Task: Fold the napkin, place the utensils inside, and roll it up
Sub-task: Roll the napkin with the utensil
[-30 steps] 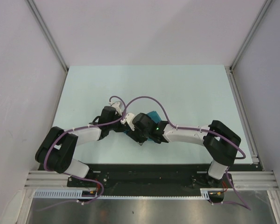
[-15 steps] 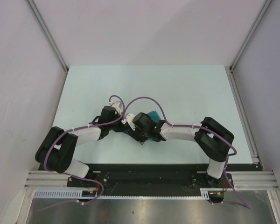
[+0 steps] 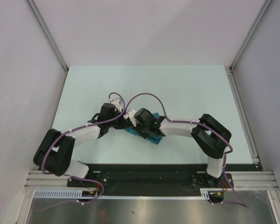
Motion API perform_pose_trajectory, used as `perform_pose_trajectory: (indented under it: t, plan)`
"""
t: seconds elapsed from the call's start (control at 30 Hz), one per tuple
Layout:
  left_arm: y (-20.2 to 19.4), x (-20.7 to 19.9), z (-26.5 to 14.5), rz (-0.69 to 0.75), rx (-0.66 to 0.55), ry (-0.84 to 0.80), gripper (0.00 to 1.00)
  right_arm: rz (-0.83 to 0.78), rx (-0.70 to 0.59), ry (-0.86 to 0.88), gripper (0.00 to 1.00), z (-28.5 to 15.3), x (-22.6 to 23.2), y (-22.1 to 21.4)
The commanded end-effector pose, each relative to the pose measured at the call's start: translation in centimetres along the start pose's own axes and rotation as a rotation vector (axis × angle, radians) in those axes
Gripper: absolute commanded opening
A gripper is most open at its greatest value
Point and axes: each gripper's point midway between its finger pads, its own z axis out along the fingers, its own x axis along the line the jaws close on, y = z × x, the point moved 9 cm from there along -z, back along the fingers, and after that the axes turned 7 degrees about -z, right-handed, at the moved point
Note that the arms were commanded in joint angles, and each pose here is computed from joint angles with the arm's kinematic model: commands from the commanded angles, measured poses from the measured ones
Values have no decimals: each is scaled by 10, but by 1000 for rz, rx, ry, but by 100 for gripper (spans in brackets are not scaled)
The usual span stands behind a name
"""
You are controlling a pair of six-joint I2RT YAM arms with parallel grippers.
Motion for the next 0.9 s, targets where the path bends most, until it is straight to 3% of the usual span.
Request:
perform_pose_trajectory:
  t: [0.0, 0.03, 0.13, 0.47, 0.87]
  plan:
    - [23, -15, -24, 18, -76, -12, 57, 113, 184, 191, 5, 5, 12, -36]
    - [25, -15, -28, 17, -92, -7, 66, 134, 188, 221, 4, 4, 11, -36]
    - [26, -10, -39, 4, -140, 33, 73, 202, 182, 341, 1, -2, 11, -35]
    - [-5, 0, -45, -5, -141, -59, 80, 414, 128, 719, 0, -4, 1, -27]
    - [-24, 10, -27, -51, -78, -107, 82, 524, 160, 862, 0, 11, -4, -39]
